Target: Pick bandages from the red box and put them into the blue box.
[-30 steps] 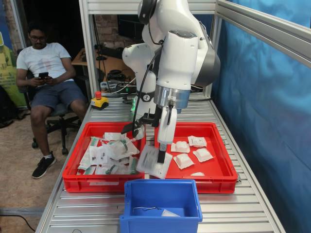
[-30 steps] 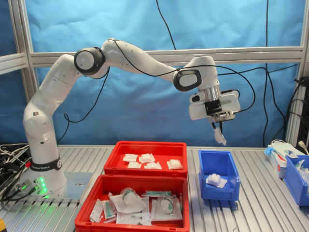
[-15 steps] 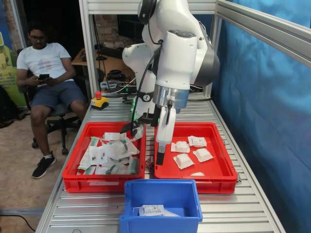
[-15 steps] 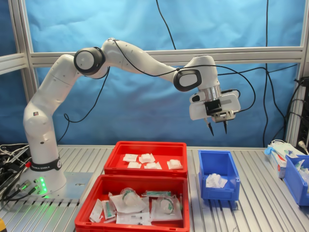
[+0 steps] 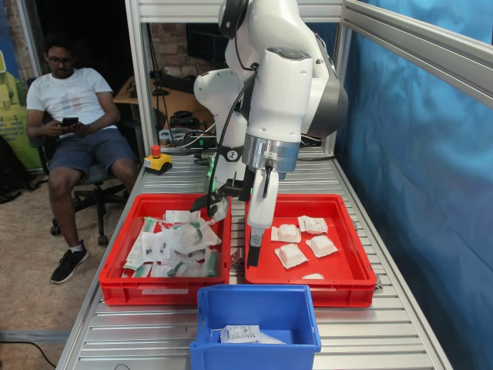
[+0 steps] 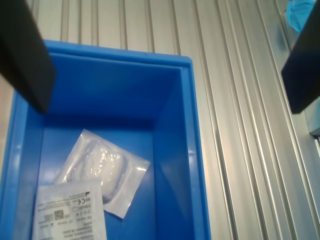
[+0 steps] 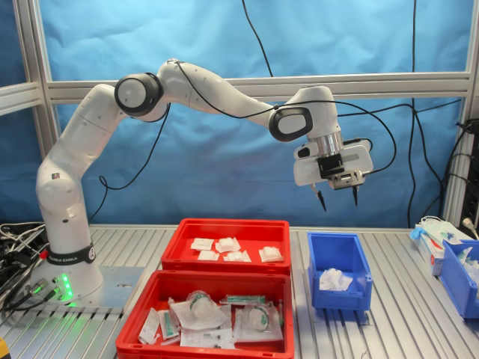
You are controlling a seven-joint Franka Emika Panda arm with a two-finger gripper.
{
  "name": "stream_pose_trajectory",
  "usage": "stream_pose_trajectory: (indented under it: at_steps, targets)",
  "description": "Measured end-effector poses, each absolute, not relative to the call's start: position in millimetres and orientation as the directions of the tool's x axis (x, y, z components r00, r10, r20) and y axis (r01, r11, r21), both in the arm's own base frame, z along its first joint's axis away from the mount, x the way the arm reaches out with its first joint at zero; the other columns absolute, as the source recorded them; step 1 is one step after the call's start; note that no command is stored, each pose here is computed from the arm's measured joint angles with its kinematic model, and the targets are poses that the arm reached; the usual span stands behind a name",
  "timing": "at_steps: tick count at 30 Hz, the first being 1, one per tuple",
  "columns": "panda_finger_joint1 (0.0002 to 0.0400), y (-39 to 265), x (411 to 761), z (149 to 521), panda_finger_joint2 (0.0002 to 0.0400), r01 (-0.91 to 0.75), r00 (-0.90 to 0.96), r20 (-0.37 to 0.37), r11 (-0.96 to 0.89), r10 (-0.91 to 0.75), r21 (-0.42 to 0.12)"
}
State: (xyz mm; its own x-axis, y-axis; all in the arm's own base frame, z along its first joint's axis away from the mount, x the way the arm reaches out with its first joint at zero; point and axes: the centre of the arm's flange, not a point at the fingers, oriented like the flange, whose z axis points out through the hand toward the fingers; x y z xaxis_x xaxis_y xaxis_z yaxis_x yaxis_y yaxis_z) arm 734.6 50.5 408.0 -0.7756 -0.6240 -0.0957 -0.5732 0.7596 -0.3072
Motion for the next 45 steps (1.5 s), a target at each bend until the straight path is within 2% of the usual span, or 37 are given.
stream_pose_trajectory:
  at_steps: [3,4,9,26,45]
  targets:
    - [0.035,50.5,734.6,408.0,0.035,-0.573,-0.776,-0.096,0.76,-0.624,-0.307]
    - [0.0389,50.5,734.6,408.0,0.0389,-0.573,-0.776,-0.096,0.76,-0.624,-0.307]
    - [0.0398,50.6,734.6,408.0,0.0398,-0.573,-0.776,-0.096,0.76,-0.624,-0.307]
    - [0.04,65.4,735.4,413.3,0.04,-0.586,-0.761,-0.105,0.748,-0.64,-0.312]
    - [0.04,123.1,741.4,445.3,0.04,-0.631,-0.691,-0.183,0.707,-0.7,-0.319]
